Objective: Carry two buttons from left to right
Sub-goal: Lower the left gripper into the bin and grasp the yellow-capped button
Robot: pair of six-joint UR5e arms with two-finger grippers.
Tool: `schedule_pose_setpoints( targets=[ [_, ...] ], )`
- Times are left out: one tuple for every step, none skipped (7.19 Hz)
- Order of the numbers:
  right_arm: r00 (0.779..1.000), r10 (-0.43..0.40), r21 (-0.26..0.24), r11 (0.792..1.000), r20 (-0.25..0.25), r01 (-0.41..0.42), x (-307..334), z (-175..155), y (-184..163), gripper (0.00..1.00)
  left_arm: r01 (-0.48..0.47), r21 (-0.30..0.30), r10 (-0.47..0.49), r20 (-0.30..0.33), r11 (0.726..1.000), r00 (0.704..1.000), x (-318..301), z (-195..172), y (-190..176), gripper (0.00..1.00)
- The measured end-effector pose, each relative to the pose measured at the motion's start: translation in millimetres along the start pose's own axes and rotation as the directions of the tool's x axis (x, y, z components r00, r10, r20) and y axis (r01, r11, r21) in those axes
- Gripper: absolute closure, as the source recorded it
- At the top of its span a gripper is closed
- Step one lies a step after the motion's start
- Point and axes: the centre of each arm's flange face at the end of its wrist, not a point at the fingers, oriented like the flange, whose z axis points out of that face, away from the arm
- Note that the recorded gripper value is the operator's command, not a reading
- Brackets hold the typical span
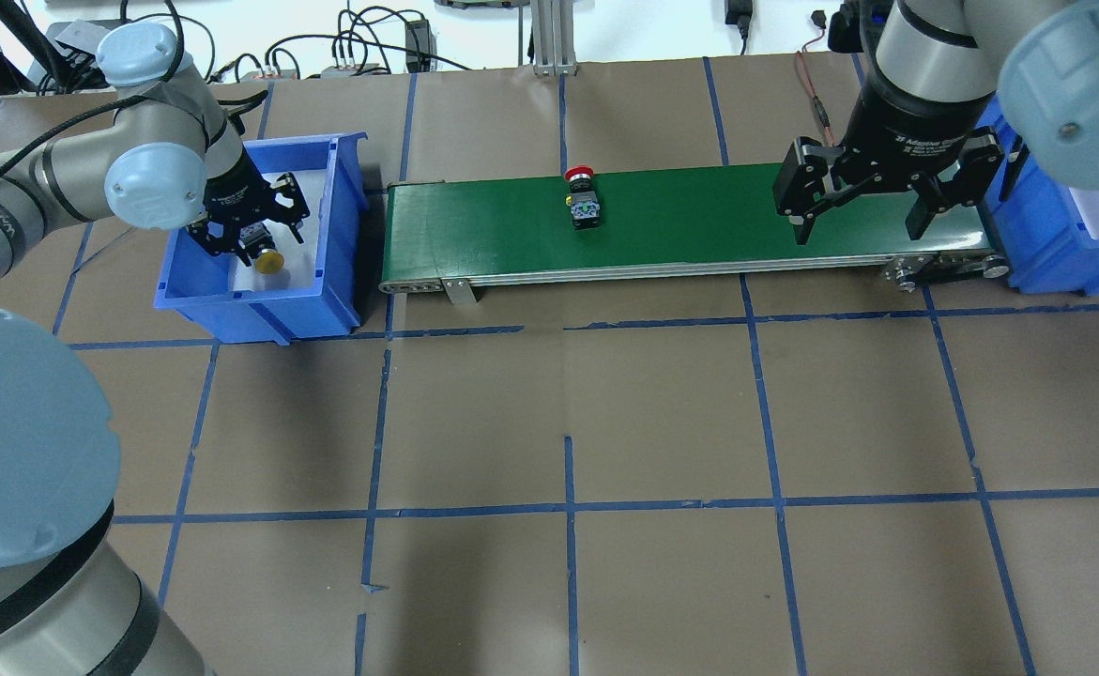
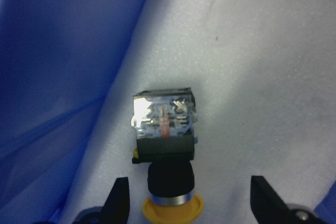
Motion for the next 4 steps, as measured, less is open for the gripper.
schedule_pose_setpoints(
  targets=[
    [1.000,0.002,0.001,1.000,0.000,-0.002,0.0,-0.1,0.0,0.00,-0.001,0.000,0.001,0.000,1.000,1.000,0.8,0.2,0.5,0.72],
    [1.000,0.004,0.001,1.000,0.000,-0.004,0.0,0.0,-0.1,0.00,-0.003,-0.002,0.003,0.000,1.000,1.000,1.4,1.3,1.5,0.77],
    [1.000,0.003,0.001,1.000,0.000,-0.003,0.3,0.4,-0.5,0.00,-0.003,-0.008,0.003,0.000,1.000,1.000,1.2,3.2,3.6,0.78],
    [1.000,0.001,-0.002,1.000,0.000,-0.001,0.5,1.5,-1.5,0.00,-0.003,-0.010,0.003,0.001,1.000,1.000,0.7,3.1,6.0,0.78]
  ],
)
